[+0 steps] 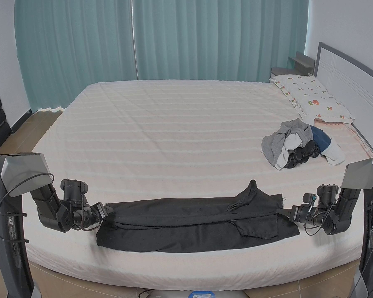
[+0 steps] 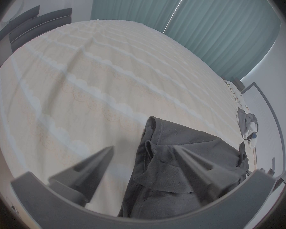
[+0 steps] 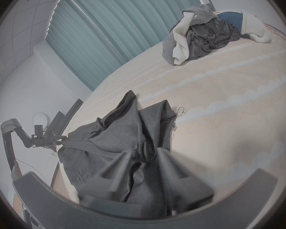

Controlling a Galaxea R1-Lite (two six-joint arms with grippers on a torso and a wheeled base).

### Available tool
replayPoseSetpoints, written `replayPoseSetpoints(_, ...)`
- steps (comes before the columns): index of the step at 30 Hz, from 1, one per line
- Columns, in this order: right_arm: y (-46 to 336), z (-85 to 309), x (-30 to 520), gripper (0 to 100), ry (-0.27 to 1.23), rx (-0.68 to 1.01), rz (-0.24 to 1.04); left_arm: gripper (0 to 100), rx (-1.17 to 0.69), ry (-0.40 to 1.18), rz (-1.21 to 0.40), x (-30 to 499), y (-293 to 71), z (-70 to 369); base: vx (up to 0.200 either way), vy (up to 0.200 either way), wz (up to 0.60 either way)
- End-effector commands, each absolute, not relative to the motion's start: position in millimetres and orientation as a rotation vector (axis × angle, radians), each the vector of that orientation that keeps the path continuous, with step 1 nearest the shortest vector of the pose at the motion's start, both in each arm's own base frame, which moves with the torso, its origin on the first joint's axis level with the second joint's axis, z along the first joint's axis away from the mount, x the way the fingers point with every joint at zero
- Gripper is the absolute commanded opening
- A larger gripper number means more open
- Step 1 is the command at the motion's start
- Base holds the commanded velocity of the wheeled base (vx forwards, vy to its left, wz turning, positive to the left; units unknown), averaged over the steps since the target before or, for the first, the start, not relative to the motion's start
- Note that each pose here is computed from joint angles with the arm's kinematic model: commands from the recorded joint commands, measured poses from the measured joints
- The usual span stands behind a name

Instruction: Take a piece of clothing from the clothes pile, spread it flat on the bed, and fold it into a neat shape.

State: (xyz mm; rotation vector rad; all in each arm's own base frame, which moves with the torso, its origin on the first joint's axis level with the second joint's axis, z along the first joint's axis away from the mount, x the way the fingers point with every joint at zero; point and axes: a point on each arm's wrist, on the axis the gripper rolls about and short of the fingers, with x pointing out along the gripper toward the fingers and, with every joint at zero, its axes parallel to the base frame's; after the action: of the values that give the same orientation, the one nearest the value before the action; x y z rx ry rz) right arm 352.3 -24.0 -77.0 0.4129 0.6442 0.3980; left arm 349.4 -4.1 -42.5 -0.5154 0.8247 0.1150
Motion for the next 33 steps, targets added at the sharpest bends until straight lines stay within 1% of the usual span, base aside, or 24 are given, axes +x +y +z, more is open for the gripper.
replayPoseSetpoints(1, -24, -73, 353, 100, 0.633, 0.413, 0.408, 100, -0.517, 0.812, 0.106, 346, -4, -34, 0.0, 0.0, 0.0)
replayPoseSetpoints(3, -24, -66, 355, 100, 0.616, 0.421, 0.426, 100, -0.535, 0.801, 0.069, 342, -3, -22, 0.0, 0.0, 0.0)
replayPoseSetpoints(4, -24, -66, 355, 100, 0.616, 0.421, 0.426, 100, -0.535, 0.801, 0.069, 342, -3, -22, 0.0, 0.0, 0.0)
replayPoseSetpoints(6, -29, -57, 357, 100, 0.586, 0.426, 0.418, 100, -0.558, 0.767, 0.042, 342, 3, -7, 0.0, 0.0, 0.0)
replayPoseSetpoints(9, -31, -51, 359, 100, 0.572, 0.467, 0.408, 100, -0.574, 0.759, 0.036, 344, 6, -5, 0.0, 0.0, 0.0)
replayPoseSetpoints(10, -32, -43, 364, 100, 0.554, 0.527, 0.398, 100, -0.579, 0.749, 0.034, 348, 5, -5, 0.0, 0.0, 0.0)
replayPoseSetpoints(11, -33, -41, 366, 100, 0.549, 0.55, 0.393, 100, -0.584, 0.744, 0.033, 350, 5, -4, 0.0, 0.0, 0.0)
replayPoseSetpoints(12, -33, -39, 369, 100, 0.546, 0.585, 0.381, 100, -0.6, 0.735, 0.041, 354, 4, -5, 0.0, 0.0, 0.0)
replayPoseSetpoints(17, -35, -42, 377, 100, 0.549, 0.613, 0.364, 100, -0.681, 0.713, 0.087, 373, -2, -13, 0.0, 0.0, 0.0)
replayPoseSetpoints(19, -34, -51, 380, 100, 0.586, 0.626, 0.356, 100, -0.667, 0.702, 0.173, 388, -8, -25, 0.0, 0.0, 0.0)
replayPoseSetpoints(20, -34, -53, 381, 100, 0.598, 0.63, 0.353, 100, -0.661, 0.707, 0.189, 391, -10, -29, 0.0, 0.0, 0.0)
replayPoseSetpoints(24, -35, -53, 389, 100, 0.627, 0.671, 0.334, 100, -0.653, 0.737, 0.199, 396, -14, -37, 0.0, 0.0, 0.0)
replayPoseSetpoints(28, -35, -48, 403, 100, 0.631, 0.767, 0.249, 100, -0.649, 0.742, 0.194, 397, -17, -37, 0.0, 0.0, 0.0)
replayPoseSetpoints(33, -29, -49, 407, 100, 0.633, 0.768, 0.221, 100, -0.648, 0.743, 0.193, 397, -18, -37, 0.0, 0.0, 0.0)
